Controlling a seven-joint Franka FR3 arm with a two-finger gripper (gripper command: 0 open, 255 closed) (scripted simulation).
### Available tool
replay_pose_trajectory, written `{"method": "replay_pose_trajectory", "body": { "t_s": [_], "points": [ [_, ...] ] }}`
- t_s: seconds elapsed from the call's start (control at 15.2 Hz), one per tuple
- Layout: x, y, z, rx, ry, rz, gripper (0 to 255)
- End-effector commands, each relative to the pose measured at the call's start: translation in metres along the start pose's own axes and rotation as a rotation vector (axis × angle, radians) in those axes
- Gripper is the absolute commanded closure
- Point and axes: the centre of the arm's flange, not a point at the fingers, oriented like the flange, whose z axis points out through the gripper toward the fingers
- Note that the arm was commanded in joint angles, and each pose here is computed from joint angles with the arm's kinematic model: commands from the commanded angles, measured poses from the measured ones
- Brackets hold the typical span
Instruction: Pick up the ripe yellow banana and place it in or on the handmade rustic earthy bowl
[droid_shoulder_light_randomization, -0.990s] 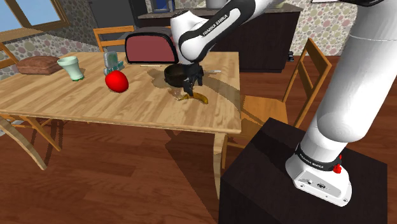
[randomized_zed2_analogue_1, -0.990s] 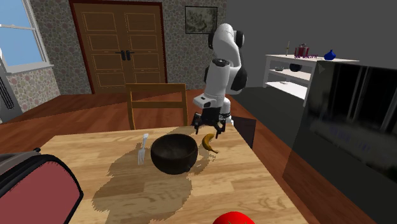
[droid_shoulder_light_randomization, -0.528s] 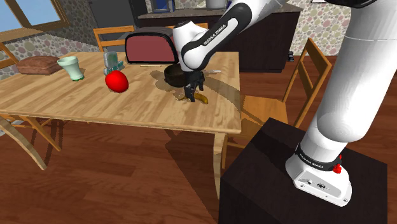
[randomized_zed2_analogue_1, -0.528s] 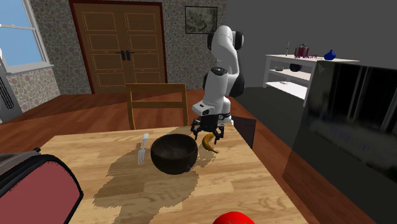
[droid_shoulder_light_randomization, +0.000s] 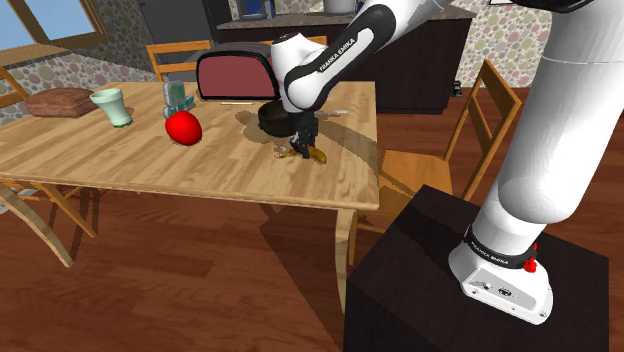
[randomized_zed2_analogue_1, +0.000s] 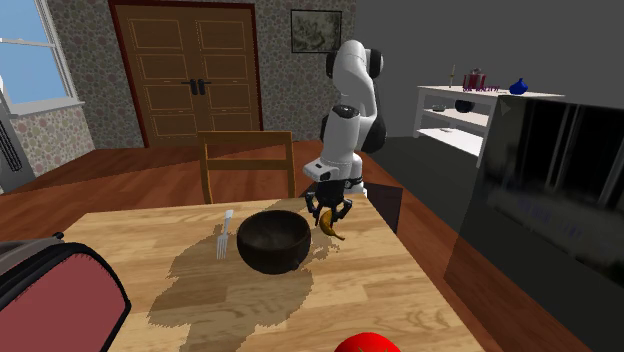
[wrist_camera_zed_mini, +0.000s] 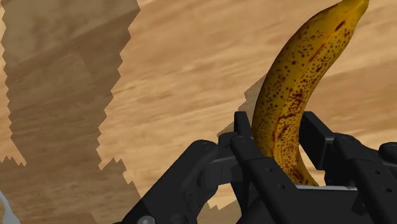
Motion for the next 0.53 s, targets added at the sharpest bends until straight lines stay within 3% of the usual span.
{"method": "replay_pose_trajectory", "body": {
  "t_s": [0.0,0.46],
  "points": [
    [-0.0009,0.0043,0.0039,-0.002,-0.008,0.006,255],
    [-0.0009,0.0041,0.0041,-0.002,-0.007,0.006,255]
  ]
}}
